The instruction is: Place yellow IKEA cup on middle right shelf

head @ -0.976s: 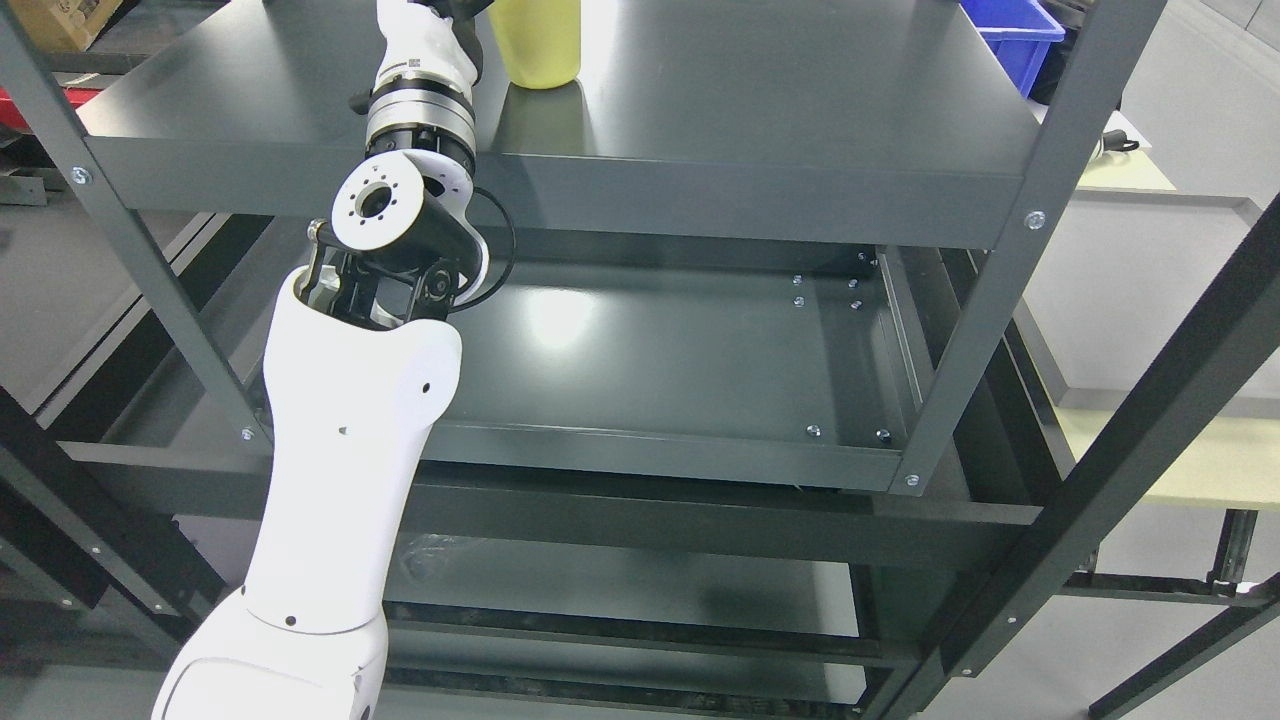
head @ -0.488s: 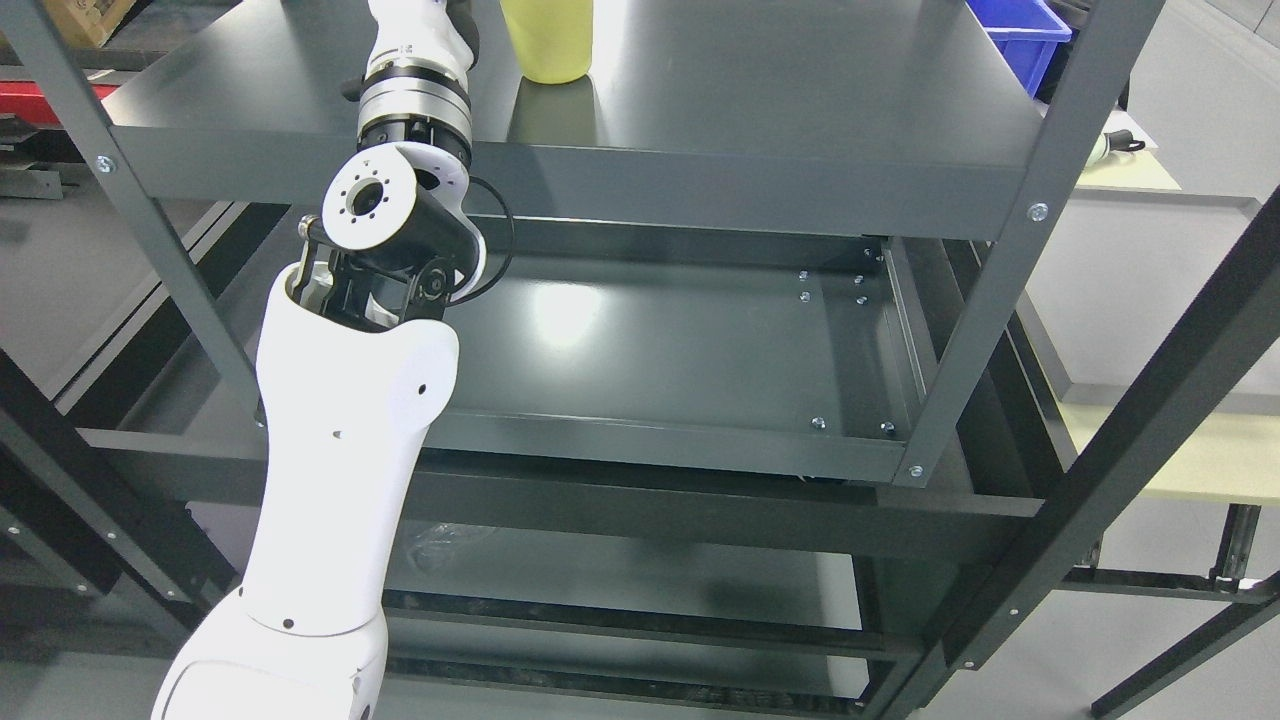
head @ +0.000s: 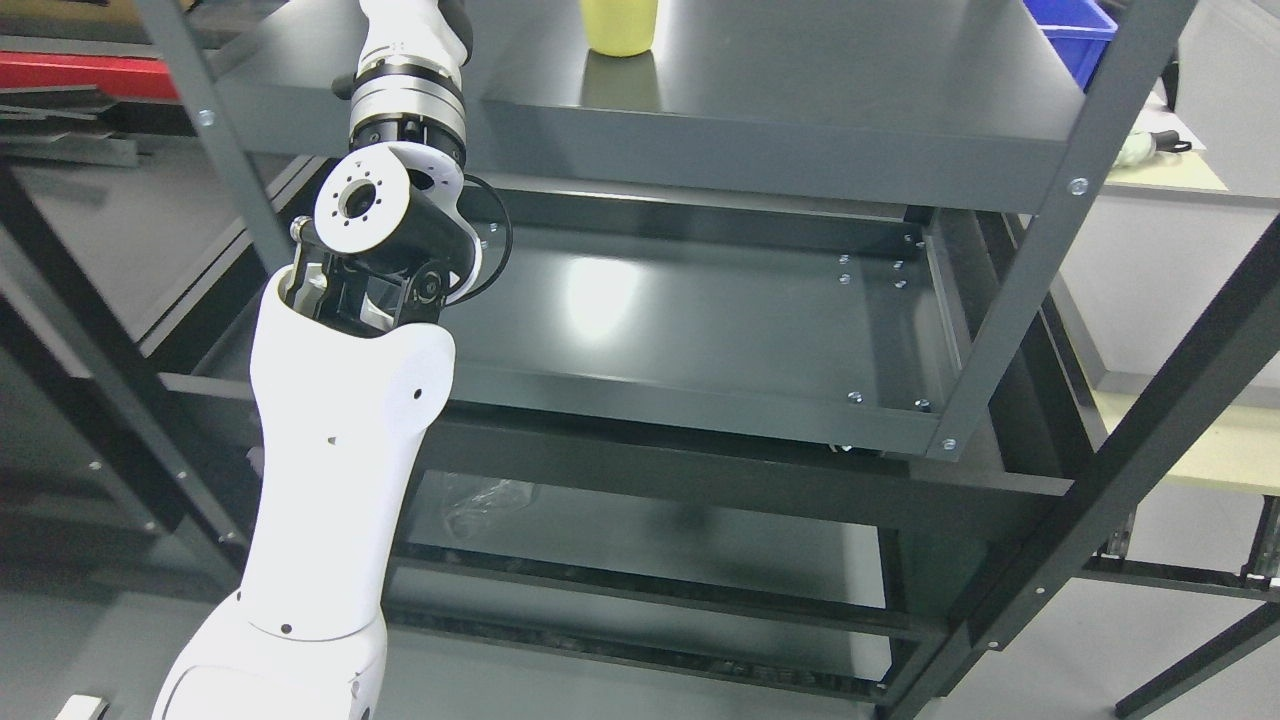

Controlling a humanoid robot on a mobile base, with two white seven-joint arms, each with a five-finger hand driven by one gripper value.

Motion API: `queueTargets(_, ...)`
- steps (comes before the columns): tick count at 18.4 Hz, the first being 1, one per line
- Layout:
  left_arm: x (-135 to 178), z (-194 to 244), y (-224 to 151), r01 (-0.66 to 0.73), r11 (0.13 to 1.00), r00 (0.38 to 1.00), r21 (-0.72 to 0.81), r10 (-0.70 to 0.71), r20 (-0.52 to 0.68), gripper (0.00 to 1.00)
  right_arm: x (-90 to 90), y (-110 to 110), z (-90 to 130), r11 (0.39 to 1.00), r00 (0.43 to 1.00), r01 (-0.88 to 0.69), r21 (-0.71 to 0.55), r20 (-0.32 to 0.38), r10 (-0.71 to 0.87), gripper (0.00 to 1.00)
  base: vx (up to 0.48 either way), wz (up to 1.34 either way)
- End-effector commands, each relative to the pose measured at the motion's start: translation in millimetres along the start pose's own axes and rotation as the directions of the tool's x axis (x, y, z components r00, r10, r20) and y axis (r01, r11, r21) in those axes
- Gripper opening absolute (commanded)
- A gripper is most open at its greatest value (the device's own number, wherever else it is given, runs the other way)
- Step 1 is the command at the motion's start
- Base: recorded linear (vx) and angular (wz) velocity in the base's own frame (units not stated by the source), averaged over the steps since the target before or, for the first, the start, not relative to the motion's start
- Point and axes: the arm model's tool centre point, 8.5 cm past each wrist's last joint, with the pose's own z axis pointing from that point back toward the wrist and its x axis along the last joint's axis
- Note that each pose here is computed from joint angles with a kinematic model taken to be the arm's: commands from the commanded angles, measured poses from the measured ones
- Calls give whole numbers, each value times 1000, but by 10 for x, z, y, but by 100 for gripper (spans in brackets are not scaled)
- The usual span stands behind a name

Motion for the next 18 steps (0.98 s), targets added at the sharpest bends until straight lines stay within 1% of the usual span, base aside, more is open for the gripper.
queueTargets(1, 77, 21, 46, 8, 1000, 1000, 0, -8, 22, 99, -69, -278, 34, 974, 1000, 4, -226, -10, -6, 99, -142, 214)
queueTargets(6, 75, 58, 15, 10, 1000, 1000, -13, -9, 25, 99, -69, -278, 34, 974, 1000, 4, -226, -10, -6, 99, -152, 147)
queueTargets(14, -247, 317, 50, 18, 998, 999, -66, -20, -30, 99, -69, -278, 34, 974, 1000, 4, -226, -10, -6, 100, -158, -77)
queueTargets(16, -295, 404, 49, 14, 995, 999, -99, -18, -35, 99, -69, -278, 34, 974, 1000, 4, -226, -10, -6, 99, -131, -128)
queueTargets(18, -277, 499, 32, 24, 993, 1000, -113, -26, -17, 99, -69, -278, 34, 974, 1000, 4, -226, -10, -6, 99, -116, -87)
